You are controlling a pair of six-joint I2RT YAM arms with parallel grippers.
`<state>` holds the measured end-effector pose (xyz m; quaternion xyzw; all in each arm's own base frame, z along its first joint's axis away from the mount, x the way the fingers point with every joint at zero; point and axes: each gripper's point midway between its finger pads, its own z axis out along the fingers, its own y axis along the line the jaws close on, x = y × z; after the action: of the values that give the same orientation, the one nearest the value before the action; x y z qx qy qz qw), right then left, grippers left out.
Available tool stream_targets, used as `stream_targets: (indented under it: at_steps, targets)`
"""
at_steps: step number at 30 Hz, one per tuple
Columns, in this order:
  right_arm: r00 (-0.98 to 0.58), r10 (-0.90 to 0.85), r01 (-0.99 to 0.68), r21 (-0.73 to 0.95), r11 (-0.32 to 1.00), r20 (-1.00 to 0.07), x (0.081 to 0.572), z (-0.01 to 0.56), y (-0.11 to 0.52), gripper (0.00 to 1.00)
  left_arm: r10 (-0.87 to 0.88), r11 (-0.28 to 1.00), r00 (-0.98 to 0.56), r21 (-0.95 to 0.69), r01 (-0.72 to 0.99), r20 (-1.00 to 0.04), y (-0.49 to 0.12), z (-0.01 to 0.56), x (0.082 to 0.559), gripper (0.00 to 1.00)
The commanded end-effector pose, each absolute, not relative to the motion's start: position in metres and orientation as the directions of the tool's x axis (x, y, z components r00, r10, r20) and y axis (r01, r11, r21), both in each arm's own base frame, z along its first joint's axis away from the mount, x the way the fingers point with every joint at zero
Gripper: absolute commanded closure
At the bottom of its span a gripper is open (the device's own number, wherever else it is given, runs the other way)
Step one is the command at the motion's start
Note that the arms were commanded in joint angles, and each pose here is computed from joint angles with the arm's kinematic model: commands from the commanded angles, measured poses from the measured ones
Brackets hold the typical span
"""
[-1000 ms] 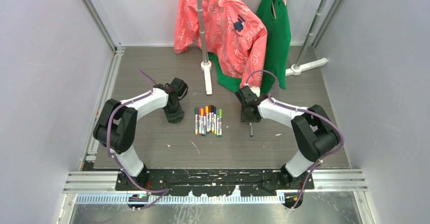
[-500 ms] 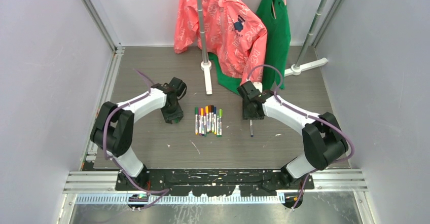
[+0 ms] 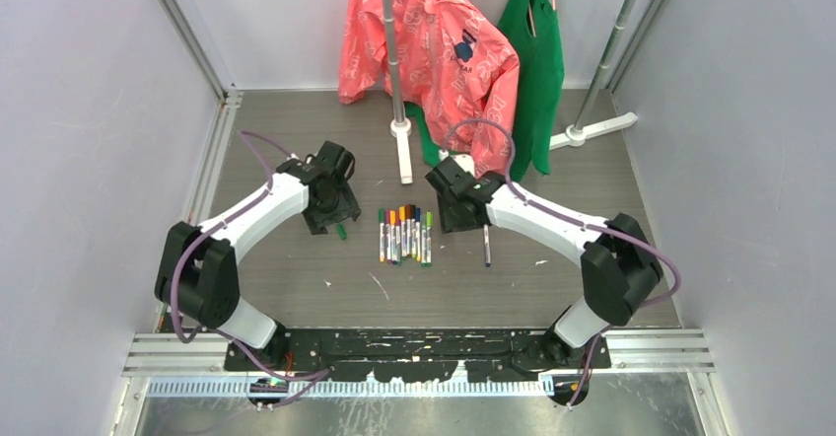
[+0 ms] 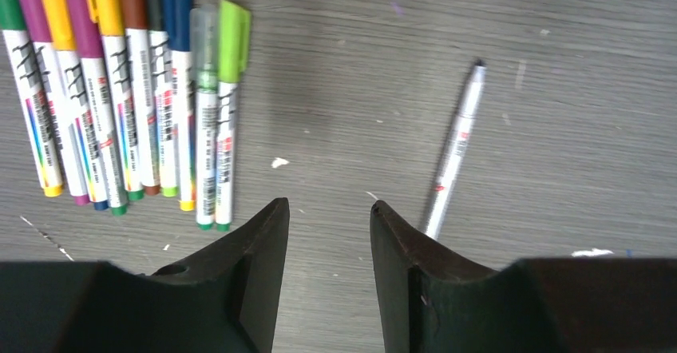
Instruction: Open the pen caps
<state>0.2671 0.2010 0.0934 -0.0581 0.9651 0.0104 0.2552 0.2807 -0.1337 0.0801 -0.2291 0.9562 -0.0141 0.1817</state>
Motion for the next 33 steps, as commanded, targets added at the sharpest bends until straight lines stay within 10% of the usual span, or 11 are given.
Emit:
stream_targets:
  at_steps: [1,17,19,33]
  targets:
    - [-0.859,-0.075,-0.119,0.054,0.991,-0.506,0.273,0.095,0.234,0.52,-0.468,0.884,-0.803,-0.188,-0.429,-0.368,-0.138,0.113,0.278,0.30]
    - [-0.884,-0.087,-0.137,0.076,0.988,-0.460,0.270,0.058,0.283,0.52,-0.476,0.877,-0.787,-0.280,-0.391,-0.393,-0.132,0.135,0.253,0.16]
    - [-0.885,-0.089,-0.136,0.072,0.988,-0.458,0.270,0.056,0.285,0.52,-0.475,0.877,-0.787,-0.284,-0.387,-0.393,-0.132,0.134,0.251,0.01]
    - [-0.878,-0.067,-0.107,0.058,0.993,-0.475,0.272,0.051,0.281,0.52,-0.452,0.890,-0.796,-0.262,-0.373,-0.403,-0.128,0.134,0.249,0.02]
